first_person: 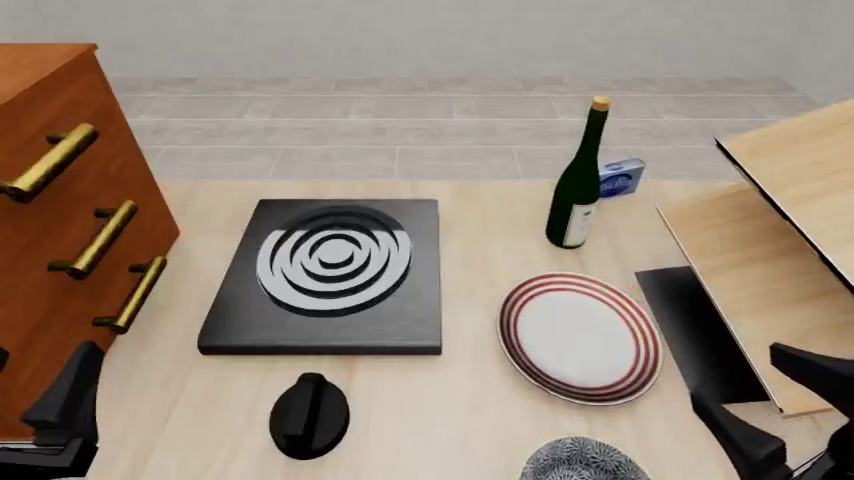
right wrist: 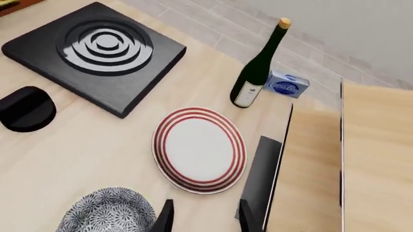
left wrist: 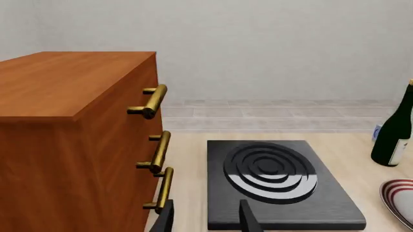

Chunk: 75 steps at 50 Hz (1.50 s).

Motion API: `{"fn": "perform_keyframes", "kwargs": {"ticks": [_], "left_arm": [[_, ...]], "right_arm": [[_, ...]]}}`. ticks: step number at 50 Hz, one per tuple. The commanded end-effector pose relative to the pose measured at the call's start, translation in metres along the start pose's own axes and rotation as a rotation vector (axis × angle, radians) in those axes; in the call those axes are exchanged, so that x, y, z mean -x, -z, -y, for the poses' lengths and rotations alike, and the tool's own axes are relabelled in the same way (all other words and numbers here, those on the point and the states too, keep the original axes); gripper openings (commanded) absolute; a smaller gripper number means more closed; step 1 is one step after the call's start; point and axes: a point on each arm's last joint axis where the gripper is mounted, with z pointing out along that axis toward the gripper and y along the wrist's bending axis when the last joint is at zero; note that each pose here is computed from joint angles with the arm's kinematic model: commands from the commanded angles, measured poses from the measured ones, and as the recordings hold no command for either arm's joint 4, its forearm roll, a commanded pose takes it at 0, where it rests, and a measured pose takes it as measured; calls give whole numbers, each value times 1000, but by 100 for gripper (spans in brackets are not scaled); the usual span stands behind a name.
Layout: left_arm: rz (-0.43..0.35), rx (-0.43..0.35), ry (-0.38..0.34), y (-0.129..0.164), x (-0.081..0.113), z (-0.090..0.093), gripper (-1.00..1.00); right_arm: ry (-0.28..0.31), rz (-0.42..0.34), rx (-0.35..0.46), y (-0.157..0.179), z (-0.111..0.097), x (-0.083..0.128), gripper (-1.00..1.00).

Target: Put the bowl on the stove.

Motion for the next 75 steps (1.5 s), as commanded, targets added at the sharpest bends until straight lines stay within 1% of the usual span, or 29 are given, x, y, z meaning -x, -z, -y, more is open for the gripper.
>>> {"fn": "perform_keyframes", "kwargs": {"ticks": [1, 4, 6, 9, 11, 13, 14, 17, 21, 31, 32, 43, 57, 65, 75], "left_arm": [[0, 0, 0, 0, 0, 0, 100], [0, 0, 0, 0, 0, 0, 100], [0, 0, 0, 0, 0, 0, 100], [0, 0, 0, 0, 0, 0, 100], [0, 0, 0, 0, 0, 0, 100], [0, 0, 0, 0, 0, 0, 100], [0, 0, 0, 0, 0, 0, 100], [0, 0, 0, 0, 0, 0, 100], [0, 0, 0, 0, 0, 0, 100], [0, 0, 0, 0, 0, 0, 100], [0, 0, 0, 0, 0, 0, 100], [0, 0, 0, 0, 0, 0, 100], [0, 0, 0, 0, 0, 0, 100], [0, 0, 0, 0, 0, 0, 100], [0, 0, 0, 0, 0, 0, 100]], "right_arm": [[37, -77, 90, -2, -5, -4, 100], [46, -95, 114, -6, -7, -5, 100], [37, -106, 130, -8, -9, -6, 100], [45, -115, 131, -9, -9, -8, 100], [29, -132, 149, -11, -11, -10, 100], [30, -136, 154, -11, -12, -11, 100], [20, -144, 174, -13, -13, -11, 100], [35, -150, 186, -15, -14, -11, 100], [28, -163, 215, -17, -17, -12, 100], [10, -203, 240, -23, -22, -21, 100], [0, -208, 244, -24, -23, -21, 100], [-11, -252, 283, -38, -31, -28, 100], [-35, -292, 288, -49, -37, -43, 100], [-53, -307, 276, -54, -39, -54, 100], [-62, -327, 274, -62, -42, -65, 100]]}}
